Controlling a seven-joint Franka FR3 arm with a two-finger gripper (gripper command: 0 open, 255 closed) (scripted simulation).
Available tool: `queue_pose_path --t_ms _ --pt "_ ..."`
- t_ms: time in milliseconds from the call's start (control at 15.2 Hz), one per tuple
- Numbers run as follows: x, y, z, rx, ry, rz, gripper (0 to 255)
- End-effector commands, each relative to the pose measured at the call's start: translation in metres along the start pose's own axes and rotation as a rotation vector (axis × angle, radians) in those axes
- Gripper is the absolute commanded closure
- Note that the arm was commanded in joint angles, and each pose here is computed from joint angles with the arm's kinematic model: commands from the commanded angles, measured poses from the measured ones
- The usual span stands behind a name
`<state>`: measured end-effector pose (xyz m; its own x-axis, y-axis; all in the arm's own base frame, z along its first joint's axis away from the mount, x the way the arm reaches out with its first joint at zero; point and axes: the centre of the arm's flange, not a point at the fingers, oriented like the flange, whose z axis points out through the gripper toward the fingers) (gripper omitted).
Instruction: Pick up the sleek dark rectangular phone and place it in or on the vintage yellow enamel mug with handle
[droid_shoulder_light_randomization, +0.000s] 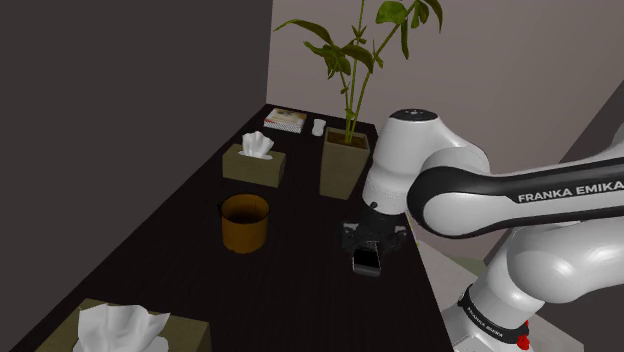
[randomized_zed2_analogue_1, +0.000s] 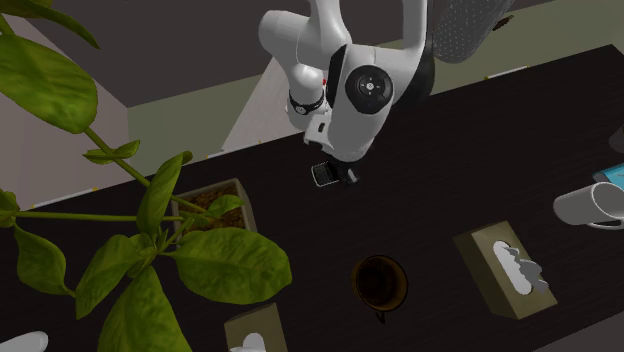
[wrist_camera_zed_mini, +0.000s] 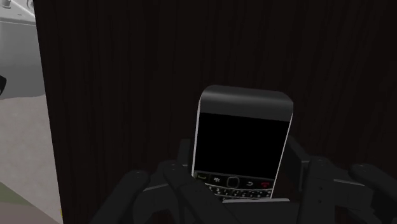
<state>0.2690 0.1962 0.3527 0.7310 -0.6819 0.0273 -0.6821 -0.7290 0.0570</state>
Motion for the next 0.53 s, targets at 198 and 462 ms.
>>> queue_pose_path --t_ms 198,462 --pt "0.001 0.001 -0.025 -0.001 0.0 0.0 255" --pt "0.001 0.003 -0.046 -0.001 0.0 0.0 255"
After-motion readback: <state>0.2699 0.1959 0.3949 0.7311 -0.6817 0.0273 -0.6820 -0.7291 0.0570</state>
